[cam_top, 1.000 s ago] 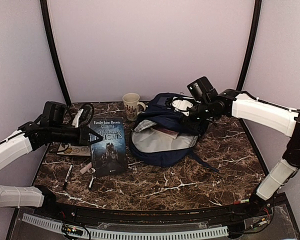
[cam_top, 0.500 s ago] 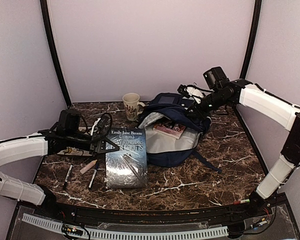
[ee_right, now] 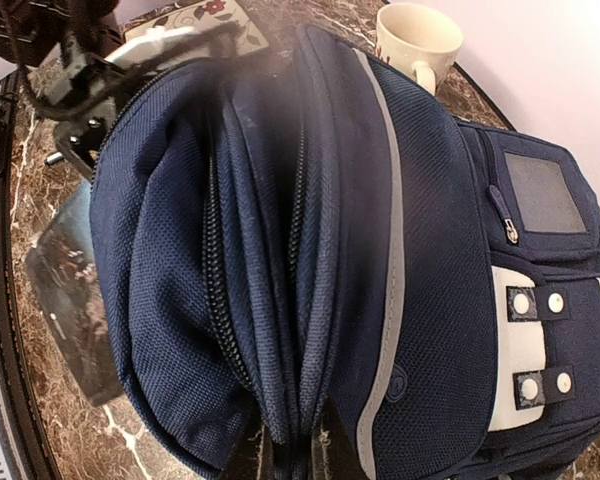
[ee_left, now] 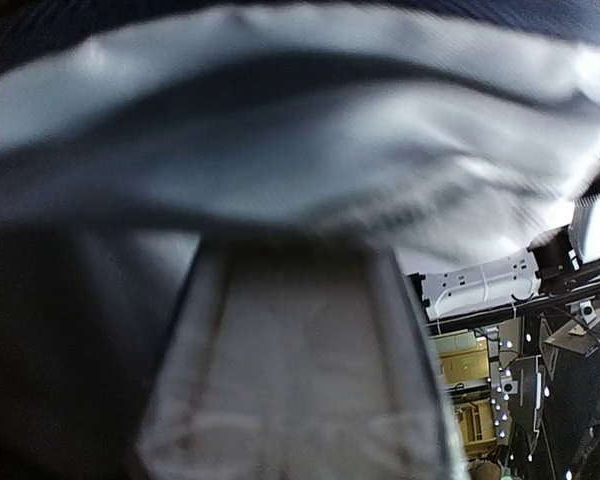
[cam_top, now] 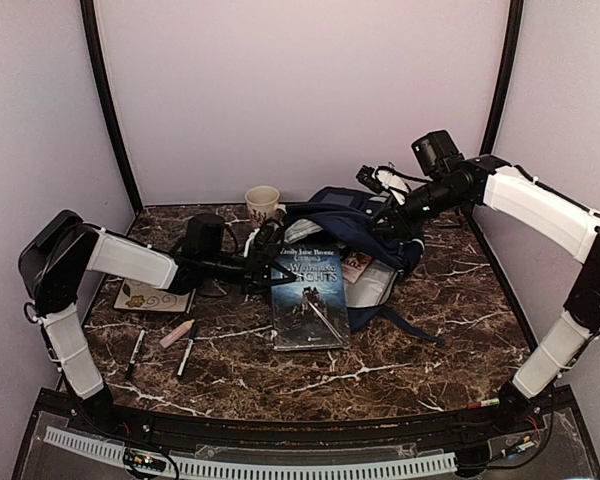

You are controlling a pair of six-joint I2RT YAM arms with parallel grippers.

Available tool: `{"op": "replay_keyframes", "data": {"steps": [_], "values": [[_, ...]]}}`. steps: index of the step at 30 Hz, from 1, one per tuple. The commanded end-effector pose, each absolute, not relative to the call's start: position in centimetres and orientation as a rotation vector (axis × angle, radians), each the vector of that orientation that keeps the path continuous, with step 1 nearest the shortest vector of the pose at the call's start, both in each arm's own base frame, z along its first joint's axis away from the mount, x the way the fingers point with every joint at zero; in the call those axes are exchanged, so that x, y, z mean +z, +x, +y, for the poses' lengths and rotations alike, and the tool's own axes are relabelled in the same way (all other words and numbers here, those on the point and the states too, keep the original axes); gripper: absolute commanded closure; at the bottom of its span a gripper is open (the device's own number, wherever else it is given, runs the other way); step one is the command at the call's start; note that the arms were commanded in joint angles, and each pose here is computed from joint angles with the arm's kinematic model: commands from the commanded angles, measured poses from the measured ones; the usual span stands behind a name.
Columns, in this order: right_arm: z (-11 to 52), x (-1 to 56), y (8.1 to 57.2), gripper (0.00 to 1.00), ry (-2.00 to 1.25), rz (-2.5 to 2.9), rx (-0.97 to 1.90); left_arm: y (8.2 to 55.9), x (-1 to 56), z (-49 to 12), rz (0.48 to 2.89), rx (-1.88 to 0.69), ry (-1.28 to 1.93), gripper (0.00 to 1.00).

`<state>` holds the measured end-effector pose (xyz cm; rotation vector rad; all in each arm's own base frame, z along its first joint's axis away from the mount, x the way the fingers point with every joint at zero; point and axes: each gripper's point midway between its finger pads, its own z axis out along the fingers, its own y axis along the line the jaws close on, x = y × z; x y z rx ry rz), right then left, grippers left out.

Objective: Pack the student bag
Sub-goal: Place the book in the largest pocket of the bag.

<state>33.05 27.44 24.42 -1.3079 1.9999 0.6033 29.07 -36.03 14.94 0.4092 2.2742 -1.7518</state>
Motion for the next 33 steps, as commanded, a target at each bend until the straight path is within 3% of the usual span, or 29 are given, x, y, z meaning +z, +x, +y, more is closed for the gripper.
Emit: {"op": "replay_keyframes", "data": {"steps": [1, 8, 13, 16, 24, 33], "values": [[29.0, 30.9, 31.5, 1.0, -1.33, 1.736, 0.712, 32.8, 20.1, -39.0, 2.014, -1.86, 0.45, 1.0], [29.0, 30.2, 30.9, 1.0, -1.374, 1.726, 0.722, 37.6, 14.1, -40.9, 2.157, -1.769, 0.255, 1.0], [28.4, 28.6, 30.5, 1.0, -1.429, 1.744, 0.677, 39.4, 11.3, -39.7, 2.216, -1.617, 0.046, 0.77], [27.4, 26.7, 30.9, 1.0, -1.443, 1.804, 0.592, 39.2, 11.7, -39.1, 2.201, -1.594, 0.02, 0.69], [23.0, 22.7, 33.2, 1.0, -1.291, 1.972, 0.39, 35.3, 14.6, -38.6, 2.175, -1.513, 0.014, 0.49], [17.2, 22.5, 33.3, 1.0, -1.172, 2.014, 0.179, 29.3, 14.6, -38.2, 2.299, -1.328, 0.221, 0.47]]}}
